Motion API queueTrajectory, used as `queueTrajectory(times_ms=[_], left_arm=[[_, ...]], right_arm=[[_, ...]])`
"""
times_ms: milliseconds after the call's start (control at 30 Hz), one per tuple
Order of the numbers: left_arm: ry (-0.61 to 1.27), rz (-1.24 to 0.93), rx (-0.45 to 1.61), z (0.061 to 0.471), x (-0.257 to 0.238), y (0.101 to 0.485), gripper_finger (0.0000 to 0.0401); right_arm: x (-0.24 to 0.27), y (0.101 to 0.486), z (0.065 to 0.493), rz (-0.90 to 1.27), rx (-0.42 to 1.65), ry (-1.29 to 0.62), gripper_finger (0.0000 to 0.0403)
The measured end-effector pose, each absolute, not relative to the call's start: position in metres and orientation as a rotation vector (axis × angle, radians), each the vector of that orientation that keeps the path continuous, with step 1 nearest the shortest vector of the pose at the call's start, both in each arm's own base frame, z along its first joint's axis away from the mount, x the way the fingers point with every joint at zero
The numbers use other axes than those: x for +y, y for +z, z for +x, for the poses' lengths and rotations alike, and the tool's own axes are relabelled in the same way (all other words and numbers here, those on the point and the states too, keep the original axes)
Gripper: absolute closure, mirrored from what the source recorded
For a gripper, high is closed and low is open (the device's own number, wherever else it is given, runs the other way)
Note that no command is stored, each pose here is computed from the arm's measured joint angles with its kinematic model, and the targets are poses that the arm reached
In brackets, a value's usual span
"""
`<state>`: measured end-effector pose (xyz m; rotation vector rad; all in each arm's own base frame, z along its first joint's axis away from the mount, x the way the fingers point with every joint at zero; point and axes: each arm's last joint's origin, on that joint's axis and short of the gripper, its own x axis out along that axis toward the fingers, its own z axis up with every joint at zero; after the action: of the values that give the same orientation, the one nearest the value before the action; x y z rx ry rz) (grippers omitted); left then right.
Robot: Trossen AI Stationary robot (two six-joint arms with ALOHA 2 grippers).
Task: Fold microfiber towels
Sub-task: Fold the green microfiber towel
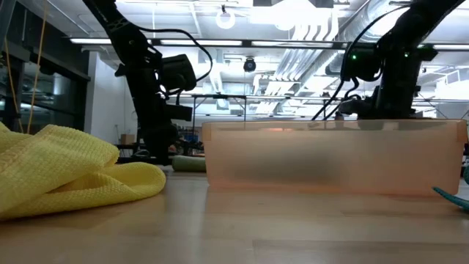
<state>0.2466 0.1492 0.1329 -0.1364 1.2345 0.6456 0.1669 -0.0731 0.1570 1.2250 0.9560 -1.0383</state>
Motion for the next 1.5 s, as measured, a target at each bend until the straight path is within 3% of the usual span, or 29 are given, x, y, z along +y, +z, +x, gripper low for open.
queueTrajectory(times_ms=[300,667,1033,1333,1500], left_arm=[[0.646,-0.136,1.234,0.247,0.149,0.133,0.0401],[0.650,-0.133,1.230,0.247,0.150,0.133,0.0401],[0.651,-0.132,1.223,0.247,0.150,0.133,0.0401],[0.651,-0.133,1.224,0.247,0.150,0.133,0.0401],[0.645,-0.144,1.228,0.243,0.149,0.139,0.0401]], right_arm=[[-0.072,0.132,0.161,1.371,0.789,-1.111,0.0194],[-0.073,0.123,0.164,1.415,0.788,-1.169,0.0203],[-0.073,0.121,0.163,1.383,0.802,-1.207,0.0291],[-0.074,0.120,0.161,1.272,0.826,-1.210,0.0390],[-0.074,0.119,0.160,1.228,0.853,-1.207,0.0399]])
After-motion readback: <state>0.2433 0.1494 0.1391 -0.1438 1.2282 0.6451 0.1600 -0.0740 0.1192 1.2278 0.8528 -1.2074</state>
